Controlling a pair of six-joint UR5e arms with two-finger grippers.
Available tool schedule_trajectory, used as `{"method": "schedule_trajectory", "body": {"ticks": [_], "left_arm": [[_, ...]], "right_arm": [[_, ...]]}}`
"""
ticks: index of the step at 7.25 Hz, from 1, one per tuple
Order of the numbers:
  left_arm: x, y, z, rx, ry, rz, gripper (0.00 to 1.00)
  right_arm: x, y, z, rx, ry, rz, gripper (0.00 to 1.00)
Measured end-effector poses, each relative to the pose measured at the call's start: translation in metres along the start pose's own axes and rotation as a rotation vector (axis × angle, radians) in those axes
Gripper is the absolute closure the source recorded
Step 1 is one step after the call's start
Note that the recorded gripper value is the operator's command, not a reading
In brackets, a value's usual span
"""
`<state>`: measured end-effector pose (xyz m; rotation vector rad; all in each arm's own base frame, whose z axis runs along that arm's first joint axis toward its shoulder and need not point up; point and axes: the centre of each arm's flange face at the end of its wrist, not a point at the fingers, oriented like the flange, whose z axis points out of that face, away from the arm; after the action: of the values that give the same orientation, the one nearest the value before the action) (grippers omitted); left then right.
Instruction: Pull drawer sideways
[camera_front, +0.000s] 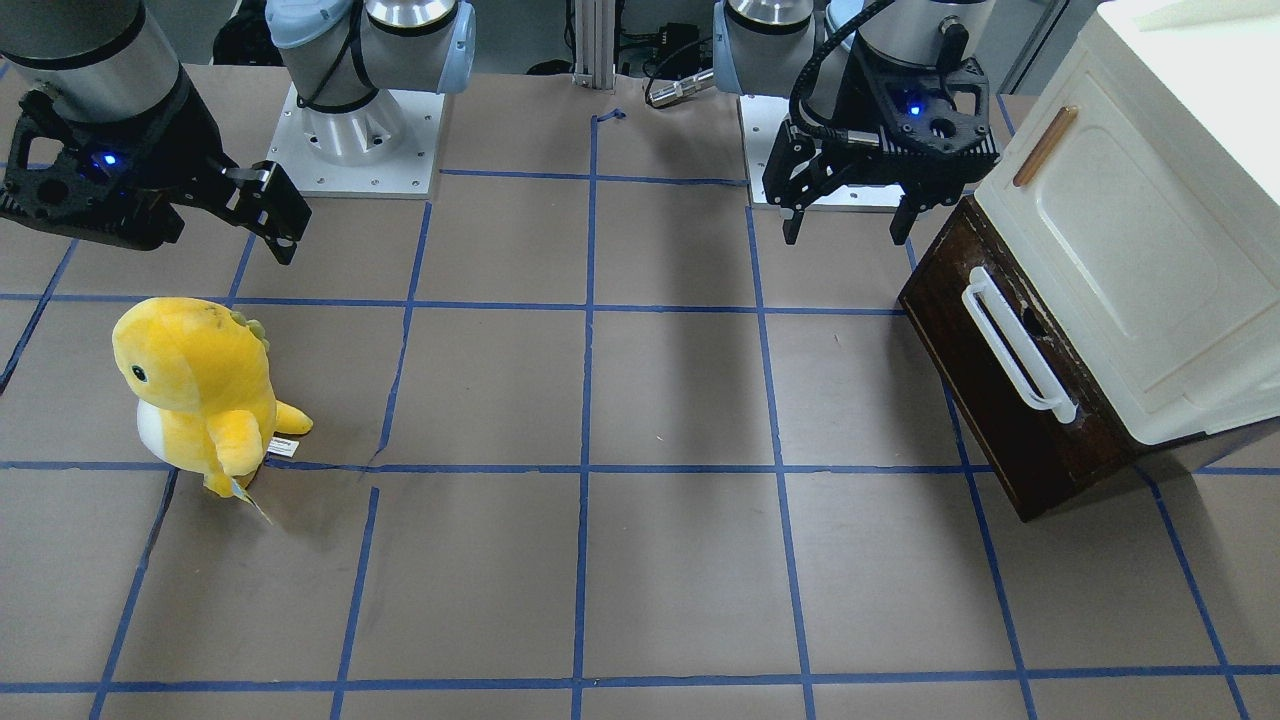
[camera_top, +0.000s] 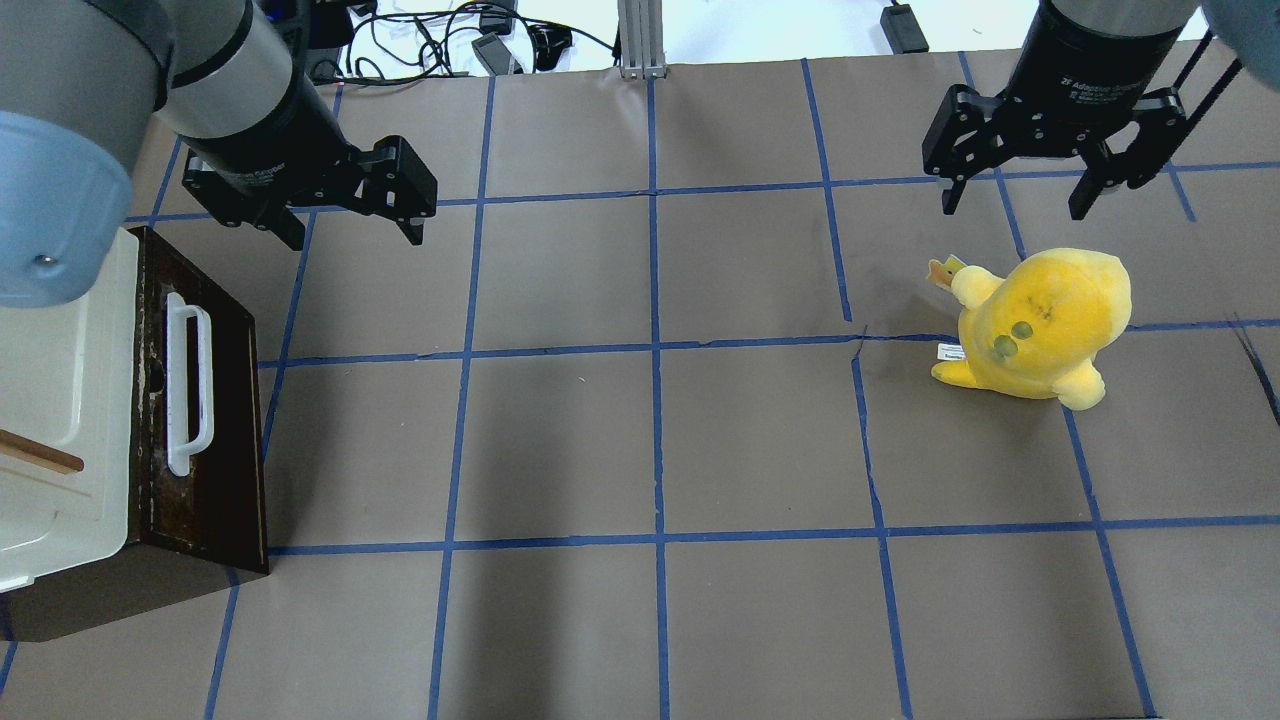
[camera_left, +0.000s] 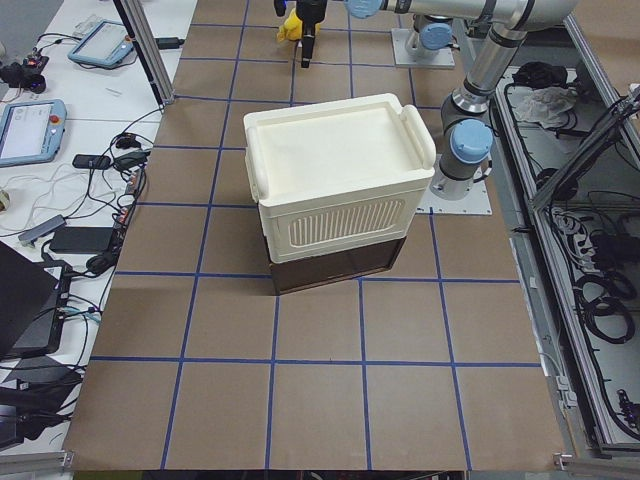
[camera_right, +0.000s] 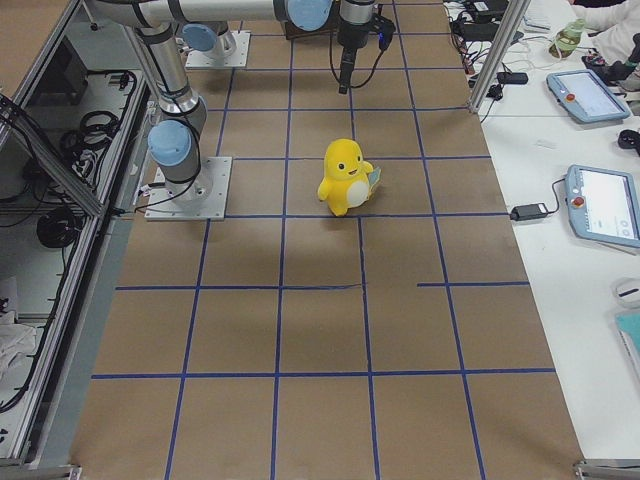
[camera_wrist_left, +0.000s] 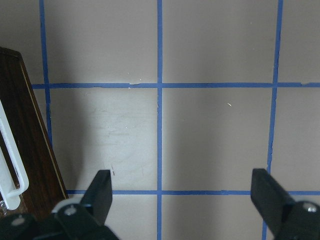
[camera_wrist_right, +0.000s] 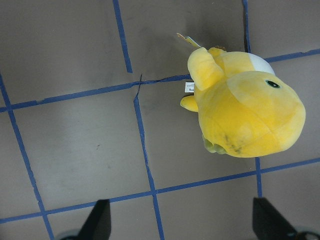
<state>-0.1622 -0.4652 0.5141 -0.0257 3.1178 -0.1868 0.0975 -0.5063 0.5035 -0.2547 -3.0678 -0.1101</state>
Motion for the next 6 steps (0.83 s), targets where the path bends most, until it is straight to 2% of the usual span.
{"method": "schedule_trajectory", "body": {"ticks": [6], "left_arm": [[-0.0017, 0.0003, -0.0007, 0.001, -0.013, 0.002, 0.0]], "right_arm": [[0.0, -0.0002, 0.0003, -0.001, 0.0, 0.0, 0.0]]}}
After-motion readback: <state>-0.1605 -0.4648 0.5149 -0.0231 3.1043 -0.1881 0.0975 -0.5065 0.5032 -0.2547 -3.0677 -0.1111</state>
